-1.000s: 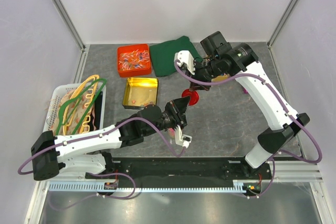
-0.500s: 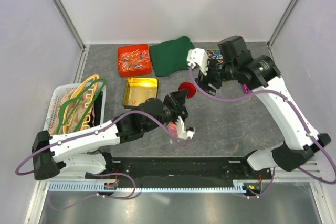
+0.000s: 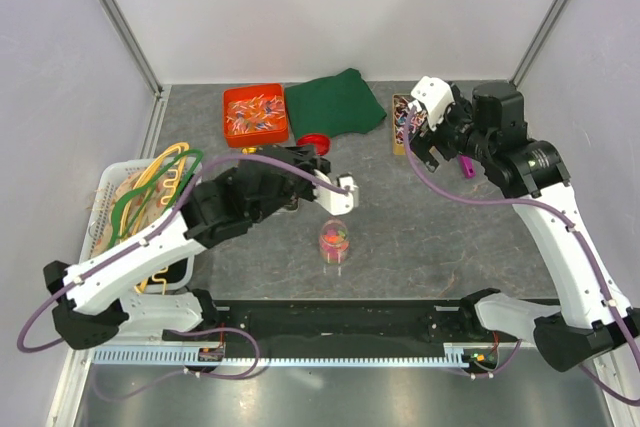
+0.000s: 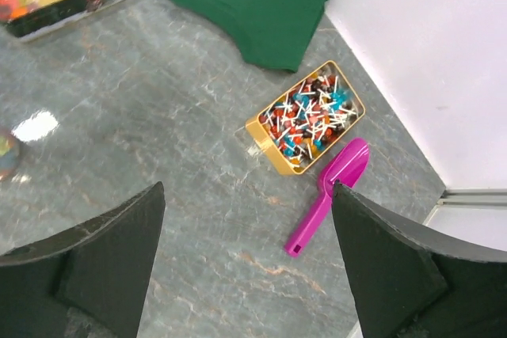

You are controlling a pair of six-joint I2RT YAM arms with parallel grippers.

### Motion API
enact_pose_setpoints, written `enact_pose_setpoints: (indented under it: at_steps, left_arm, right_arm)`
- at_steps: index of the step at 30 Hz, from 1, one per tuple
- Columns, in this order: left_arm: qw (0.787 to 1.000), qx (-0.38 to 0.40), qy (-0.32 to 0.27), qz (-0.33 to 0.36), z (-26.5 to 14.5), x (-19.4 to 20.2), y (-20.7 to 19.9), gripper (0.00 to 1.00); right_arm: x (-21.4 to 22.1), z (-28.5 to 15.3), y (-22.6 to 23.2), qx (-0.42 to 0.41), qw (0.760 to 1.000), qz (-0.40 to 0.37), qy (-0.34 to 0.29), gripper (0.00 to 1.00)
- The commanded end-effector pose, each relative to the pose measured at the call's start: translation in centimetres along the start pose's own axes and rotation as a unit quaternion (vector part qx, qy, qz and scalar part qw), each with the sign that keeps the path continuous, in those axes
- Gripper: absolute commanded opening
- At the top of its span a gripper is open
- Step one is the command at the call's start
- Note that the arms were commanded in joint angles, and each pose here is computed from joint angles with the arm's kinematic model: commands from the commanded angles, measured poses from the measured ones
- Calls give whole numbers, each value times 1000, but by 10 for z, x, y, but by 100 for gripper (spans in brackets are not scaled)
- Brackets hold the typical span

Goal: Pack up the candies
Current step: Pick up the bottle lid at the center of the board.

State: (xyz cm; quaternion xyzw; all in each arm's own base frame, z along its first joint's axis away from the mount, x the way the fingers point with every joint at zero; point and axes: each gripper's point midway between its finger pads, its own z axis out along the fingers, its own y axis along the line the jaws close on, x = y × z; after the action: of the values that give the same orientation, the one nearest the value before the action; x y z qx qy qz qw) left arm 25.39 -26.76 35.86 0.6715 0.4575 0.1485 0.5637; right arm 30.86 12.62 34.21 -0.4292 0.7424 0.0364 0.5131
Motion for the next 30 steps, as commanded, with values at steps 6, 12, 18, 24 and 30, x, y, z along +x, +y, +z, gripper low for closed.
enact_pose_setpoints:
  at_steps: [6, 12, 18, 24, 30]
  left_arm:
    - [971, 92, 33, -220, -35, 60, -42, 2]
    - [936, 97, 45, -335, -14, 73, -59, 2]
    - [887, 117, 24, -446, 2, 78, -70, 2]
    - [871, 99, -6, -480, 19, 76, -74, 2]
    - [858, 130, -27, -497, 38, 65, -77, 2]
  right_arm:
    - [-14, -3, -11, 51, 995, 64, -62, 98]
    - [-19, 4, 11, 1, 988, 134, -80, 98]
    - [-25, 10, 60, -140, 978, 102, -113, 87]
    - [-47, -9, 47, -85, 974, 95, -185, 98]
    - [-43, 5, 51, -109, 969, 157, -155, 95]
